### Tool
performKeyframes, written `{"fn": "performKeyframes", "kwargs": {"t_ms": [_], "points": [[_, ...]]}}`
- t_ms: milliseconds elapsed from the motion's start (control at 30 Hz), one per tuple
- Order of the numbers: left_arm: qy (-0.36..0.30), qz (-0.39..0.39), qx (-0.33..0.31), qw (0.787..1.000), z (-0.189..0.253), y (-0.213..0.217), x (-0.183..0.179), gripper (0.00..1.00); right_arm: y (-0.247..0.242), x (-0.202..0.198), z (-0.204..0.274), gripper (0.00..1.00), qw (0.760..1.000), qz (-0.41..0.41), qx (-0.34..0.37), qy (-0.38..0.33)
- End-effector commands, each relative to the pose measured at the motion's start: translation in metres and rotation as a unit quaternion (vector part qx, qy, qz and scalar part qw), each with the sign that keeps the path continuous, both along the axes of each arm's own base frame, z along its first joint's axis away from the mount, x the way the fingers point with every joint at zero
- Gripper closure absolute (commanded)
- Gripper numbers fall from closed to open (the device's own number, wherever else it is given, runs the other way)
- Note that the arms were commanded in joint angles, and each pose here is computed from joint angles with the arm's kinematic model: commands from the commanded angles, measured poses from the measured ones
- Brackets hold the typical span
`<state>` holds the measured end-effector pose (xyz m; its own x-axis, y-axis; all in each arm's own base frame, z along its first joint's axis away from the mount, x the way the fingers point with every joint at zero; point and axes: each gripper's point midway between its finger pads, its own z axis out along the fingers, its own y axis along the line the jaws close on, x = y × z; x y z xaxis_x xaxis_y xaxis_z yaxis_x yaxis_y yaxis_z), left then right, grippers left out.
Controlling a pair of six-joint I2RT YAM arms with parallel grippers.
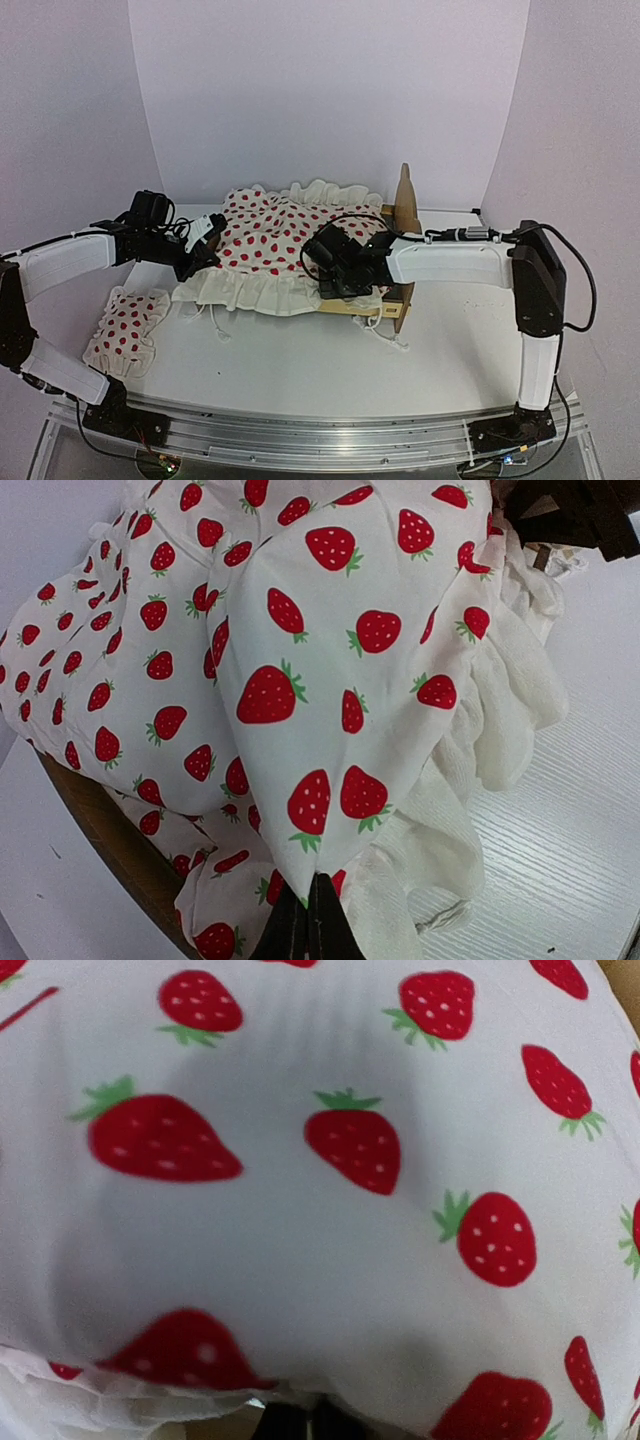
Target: Set up the pet bed
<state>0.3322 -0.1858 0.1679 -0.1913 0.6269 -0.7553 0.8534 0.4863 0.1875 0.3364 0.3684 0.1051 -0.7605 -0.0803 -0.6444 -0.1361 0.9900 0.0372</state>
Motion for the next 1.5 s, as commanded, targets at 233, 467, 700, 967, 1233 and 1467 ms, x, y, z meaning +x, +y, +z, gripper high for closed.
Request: {"fn": "performKeyframes", "kwargs": {"t_ms": [233,467,700,967,1233,1467], "points": [[-0.042,-0.001,-0.019,0.999,0.028,-0.004,0.009,1.0,-0.018,-0.02,0.067,1.0,0.995,0.084,0.042,-0.041],[-0.045,-0.003,-0.018,0.999,0.029,-0.004,0.01,1.0,-0.015,-0.059,0.089,1.0,0.98,0.161,0.117,0.015],[-0.045,-0.006,-0.015,0.999,0.027,-0.004,0.007,1.0,-0.024,-0.094,0.064,1.0,0.964,0.195,0.132,0.121],[-0.035,-0.013,0.015,0.999,0.013,0.004,-0.003,1.0,-0.032,-0.096,0.04,0.7,0.968,0.164,0.086,0.172],[-0.005,-0.032,0.014,0.999,0.008,0.003,-0.022,0.67,-0.036,-0.084,0.12,0.57,0.976,0.16,0.109,0.102],[-0.012,-0.017,-0.078,0.997,0.08,-0.015,-0.01,0.38,-0.081,-0.057,0.187,0.44,0.993,0.07,0.086,0.032]]}}
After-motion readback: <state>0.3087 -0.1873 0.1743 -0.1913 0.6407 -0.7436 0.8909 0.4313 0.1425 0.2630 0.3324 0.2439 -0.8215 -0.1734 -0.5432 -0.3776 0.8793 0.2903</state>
